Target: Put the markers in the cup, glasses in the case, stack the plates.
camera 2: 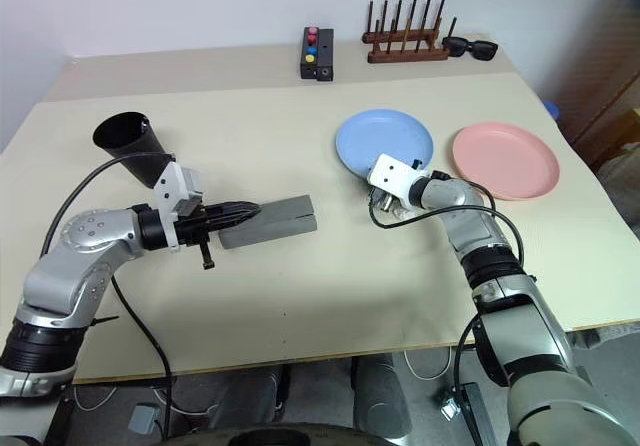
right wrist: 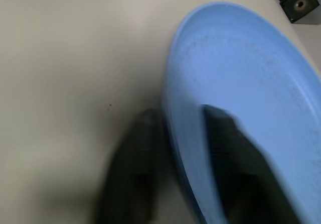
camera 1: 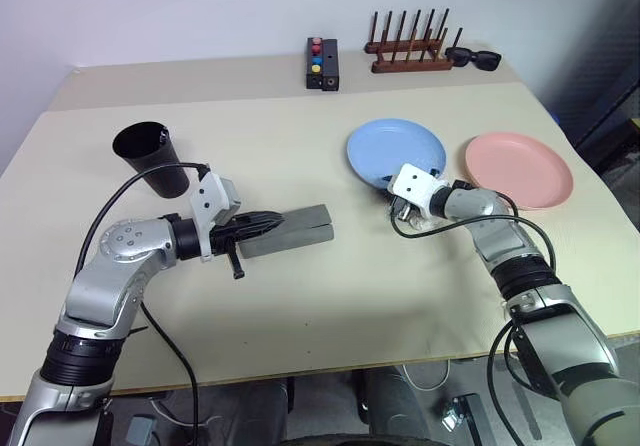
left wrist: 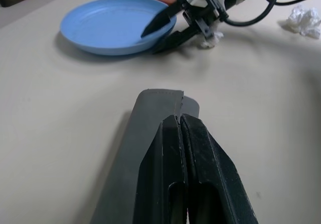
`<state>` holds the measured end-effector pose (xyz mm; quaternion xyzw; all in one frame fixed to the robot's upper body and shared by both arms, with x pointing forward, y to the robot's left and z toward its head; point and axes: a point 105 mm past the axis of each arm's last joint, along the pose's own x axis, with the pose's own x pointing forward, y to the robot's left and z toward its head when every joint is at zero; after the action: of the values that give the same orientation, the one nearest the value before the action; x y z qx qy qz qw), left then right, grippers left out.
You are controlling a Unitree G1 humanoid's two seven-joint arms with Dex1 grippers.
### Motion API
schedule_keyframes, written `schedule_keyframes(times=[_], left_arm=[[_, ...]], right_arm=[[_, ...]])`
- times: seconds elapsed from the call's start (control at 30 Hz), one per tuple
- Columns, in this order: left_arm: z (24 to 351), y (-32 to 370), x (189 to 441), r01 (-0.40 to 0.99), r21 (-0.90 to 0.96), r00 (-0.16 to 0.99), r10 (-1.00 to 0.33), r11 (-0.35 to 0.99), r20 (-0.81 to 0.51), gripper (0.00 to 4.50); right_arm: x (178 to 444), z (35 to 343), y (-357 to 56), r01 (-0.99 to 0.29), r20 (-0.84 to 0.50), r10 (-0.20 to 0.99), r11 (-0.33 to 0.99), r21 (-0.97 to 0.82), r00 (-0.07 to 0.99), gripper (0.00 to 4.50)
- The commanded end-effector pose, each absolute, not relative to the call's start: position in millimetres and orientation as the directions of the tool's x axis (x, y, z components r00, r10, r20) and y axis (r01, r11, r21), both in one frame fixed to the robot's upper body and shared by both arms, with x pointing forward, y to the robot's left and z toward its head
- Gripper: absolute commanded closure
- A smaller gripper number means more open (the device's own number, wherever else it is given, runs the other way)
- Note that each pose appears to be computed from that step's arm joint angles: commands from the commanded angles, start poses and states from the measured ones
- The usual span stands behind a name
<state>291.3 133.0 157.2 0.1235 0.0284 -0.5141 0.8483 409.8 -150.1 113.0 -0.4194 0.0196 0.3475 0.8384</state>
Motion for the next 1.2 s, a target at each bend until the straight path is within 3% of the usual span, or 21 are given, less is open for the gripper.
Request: schedule_keyframes(times=[0.03, 0.3, 0.47, 0.73, 0.97, 1.07, 1.2], left_arm=[[168, 131, 285, 0.884, 0.192, 0.454, -0.881, 0.426, -0.136, 4.5], [168, 126, 284, 0.887, 0.191, 0.448, -0.884, 0.422, -0.13, 4.5], [171, 123, 284, 0.888, 0.191, 0.445, -0.887, 0.419, -0.123, 4.5], [174, 116, 286, 0.894, 0.187, 0.432, -0.894, 0.408, -0.114, 4.5], [175, 113, 286, 0.895, 0.189, 0.429, -0.896, 0.405, -0.112, 4.5], [175, 113, 285, 0.894, 0.188, 0.432, -0.895, 0.408, -0.112, 4.5], [173, 114, 284, 0.892, 0.181, 0.438, -0.892, 0.415, -0.114, 4.5]], right_arm=[[413, 138, -147, -0.527, -0.242, 0.579, 0.395, -0.752, 0.779, 4.42], [401, 179, -154, -0.412, -0.126, 0.583, 0.39, -0.823, 0.802, 4.42], [395, 208, -199, -0.309, -0.105, 0.471, 0.382, -0.871, 0.876, 4.42], [386, 178, -280, -0.344, -0.23, 0.288, 0.456, -0.821, 0.93, 4.42], [392, 157, -307, -0.35, -0.283, 0.207, 0.496, -0.795, 0.936, 4.42], [393, 156, -311, -0.351, -0.291, 0.197, 0.51, -0.785, 0.936, 3.53], [389, 161, -313, -0.349, -0.28, 0.208, 0.522, -0.778, 0.937, 1.59]])
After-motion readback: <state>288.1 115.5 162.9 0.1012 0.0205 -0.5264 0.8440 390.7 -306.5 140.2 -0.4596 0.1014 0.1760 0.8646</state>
